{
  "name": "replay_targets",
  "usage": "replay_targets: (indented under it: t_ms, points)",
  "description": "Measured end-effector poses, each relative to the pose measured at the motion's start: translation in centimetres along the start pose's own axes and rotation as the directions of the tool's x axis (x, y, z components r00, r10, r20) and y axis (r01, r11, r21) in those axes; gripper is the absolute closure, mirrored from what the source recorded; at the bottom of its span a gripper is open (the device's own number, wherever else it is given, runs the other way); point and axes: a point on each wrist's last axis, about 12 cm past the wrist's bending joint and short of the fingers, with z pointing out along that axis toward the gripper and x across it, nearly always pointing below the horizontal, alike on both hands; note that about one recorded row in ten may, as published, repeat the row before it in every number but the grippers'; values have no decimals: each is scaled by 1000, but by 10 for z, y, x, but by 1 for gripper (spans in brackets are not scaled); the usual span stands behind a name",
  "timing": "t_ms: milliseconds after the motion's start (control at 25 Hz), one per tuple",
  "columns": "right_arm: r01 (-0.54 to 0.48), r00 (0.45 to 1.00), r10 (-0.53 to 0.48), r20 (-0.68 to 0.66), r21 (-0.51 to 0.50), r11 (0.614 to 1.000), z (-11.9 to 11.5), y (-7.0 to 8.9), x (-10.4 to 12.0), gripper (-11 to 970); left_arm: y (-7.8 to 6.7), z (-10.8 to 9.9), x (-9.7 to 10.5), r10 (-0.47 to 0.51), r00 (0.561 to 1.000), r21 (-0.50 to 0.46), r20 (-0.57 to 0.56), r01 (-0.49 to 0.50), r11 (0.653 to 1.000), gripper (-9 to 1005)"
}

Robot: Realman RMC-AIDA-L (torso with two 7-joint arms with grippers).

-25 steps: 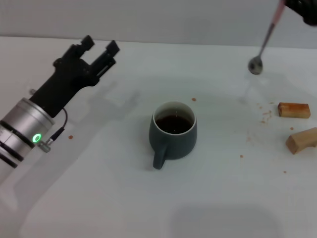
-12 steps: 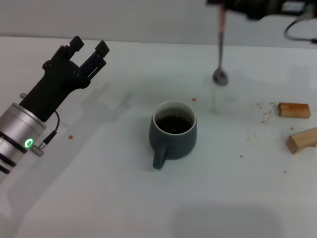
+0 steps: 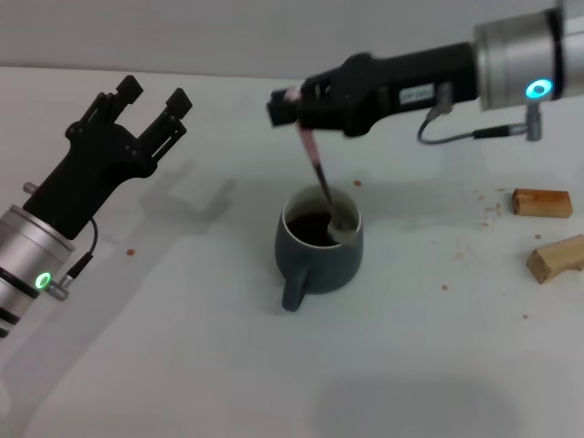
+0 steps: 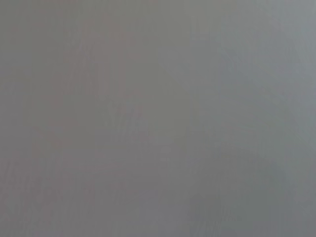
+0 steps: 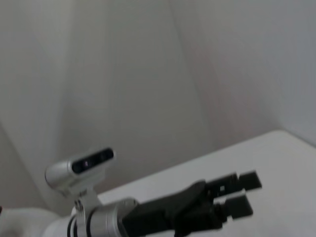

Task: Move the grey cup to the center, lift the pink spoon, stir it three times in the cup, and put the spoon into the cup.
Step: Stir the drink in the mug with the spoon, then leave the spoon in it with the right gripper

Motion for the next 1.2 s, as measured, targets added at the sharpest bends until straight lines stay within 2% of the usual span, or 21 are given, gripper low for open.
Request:
replay_targets:
  t_ms: [440, 840, 1200]
  points:
    - [11, 998, -7, -65, 63, 998, 24, -5, 8, 857, 8, -5, -7, -3, 1000, 6, 8, 2, 1000, 213]
    - [39, 998, -35, -52, 68, 997, 26, -6, -6, 857, 10, -8, -8, 3, 1000, 1, 3, -3, 1000, 213]
    - [10, 998, -3, -67, 107, 994, 29, -11, 9, 858, 10, -8, -7, 2, 1000, 1, 3, -2, 1000, 213]
